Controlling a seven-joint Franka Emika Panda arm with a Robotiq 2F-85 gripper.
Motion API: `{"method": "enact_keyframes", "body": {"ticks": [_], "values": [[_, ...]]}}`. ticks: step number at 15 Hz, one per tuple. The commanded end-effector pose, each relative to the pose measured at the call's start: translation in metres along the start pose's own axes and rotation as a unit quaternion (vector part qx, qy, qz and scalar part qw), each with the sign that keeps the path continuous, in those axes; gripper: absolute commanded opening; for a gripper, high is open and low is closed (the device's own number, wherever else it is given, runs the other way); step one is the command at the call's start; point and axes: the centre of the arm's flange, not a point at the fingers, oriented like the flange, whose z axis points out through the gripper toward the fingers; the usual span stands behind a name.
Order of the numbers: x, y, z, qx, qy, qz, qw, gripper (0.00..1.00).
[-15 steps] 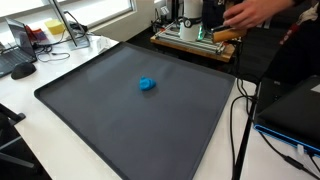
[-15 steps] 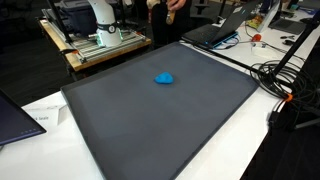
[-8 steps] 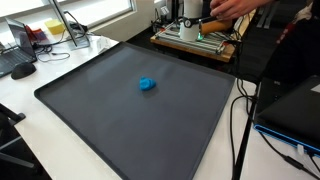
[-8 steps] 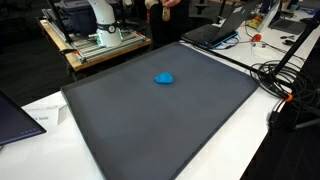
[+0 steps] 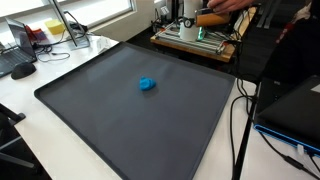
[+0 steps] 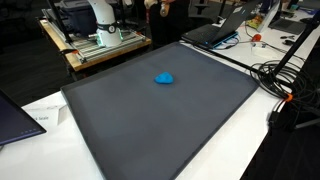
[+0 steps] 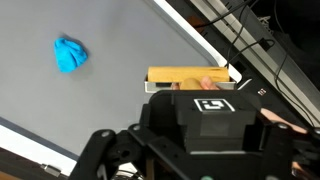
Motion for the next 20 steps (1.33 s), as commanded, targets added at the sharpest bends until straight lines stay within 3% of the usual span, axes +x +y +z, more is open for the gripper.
{"method": "enact_keyframes", "body": {"ticks": [1,4,10,11,12,13,15,19,20], "values": [[0.004,0.0021,-0.0035,-0.002,-0.009,-0.004,1.0,0.59],[0.0045,0.0003,-0.0042,-0.002,-0.008,-0.006,0.9999,0.37],[0.0043,-0.0002,-0.0019,-0.006,-0.016,-0.007,0.9998,0.35],[0.0041,-0.0007,-0.0026,-0.003,-0.014,-0.009,0.9999,0.85],[0.0043,-0.0008,-0.0031,-0.007,-0.016,-0.008,0.9998,0.72],[0.0046,-0.0011,-0.0033,-0.007,-0.016,-0.009,0.9998,0.42],[0.0059,-0.0022,-0.005,-0.009,-0.015,-0.01,0.9998,0.47],[0.0033,0.0008,-0.0072,-0.013,-0.016,-0.011,0.9997,0.22],[0.0033,0.0011,-0.0077,-0.014,-0.016,-0.01,0.9997,0.22]]}}
